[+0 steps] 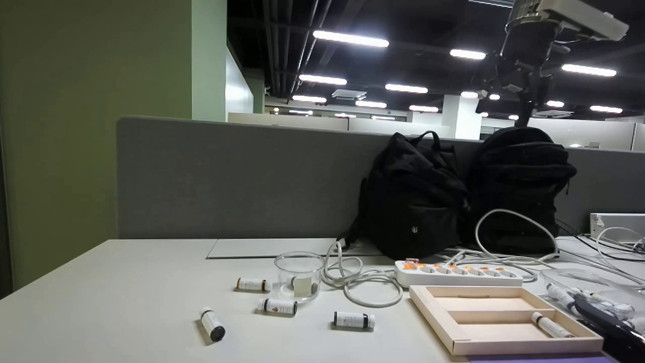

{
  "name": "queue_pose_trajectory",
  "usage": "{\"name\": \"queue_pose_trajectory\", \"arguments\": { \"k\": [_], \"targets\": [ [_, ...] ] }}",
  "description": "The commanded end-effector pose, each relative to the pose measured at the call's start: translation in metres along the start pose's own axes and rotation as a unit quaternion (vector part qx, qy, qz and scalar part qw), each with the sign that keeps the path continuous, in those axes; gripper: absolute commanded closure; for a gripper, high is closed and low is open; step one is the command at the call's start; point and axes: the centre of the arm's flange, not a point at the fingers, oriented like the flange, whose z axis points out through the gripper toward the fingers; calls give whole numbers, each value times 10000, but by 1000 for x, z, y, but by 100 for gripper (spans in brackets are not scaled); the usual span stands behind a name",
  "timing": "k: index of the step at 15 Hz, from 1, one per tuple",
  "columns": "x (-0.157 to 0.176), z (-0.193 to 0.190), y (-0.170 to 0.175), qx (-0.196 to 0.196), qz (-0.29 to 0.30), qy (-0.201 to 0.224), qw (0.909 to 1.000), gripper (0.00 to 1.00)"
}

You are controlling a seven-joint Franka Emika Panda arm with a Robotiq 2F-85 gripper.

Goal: Turn on the second switch from the right

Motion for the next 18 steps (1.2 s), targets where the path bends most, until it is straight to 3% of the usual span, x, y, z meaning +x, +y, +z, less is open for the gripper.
{"name": "queue_pose_trajectory", "arguments": {
  "k": [1, 5, 7, 8, 10, 14, 16, 17, 18],
  "targets": [
    [88, 25, 4, 87, -284, 54, 9995, 0],
    [155, 73, -2, -39, -46, 42, 10000, 0],
    [172, 93, -12, -88, 228, -65, 9997, 0],
    [133, 91, -5, -63, -99, -38, 9999, 0],
    [150, 109, -10, -67, 30, -88, 9999, 0],
    [157, 107, -9, -69, 65, -51, 9999, 0],
    [162, 123, 3, -130, 189, 132, 9996, 0],
    [163, 130, 8, -110, 213, 237, 9994, 20],
    [163, 138, 14, -124, 249, 399, 9988, 27]
  ]
}}
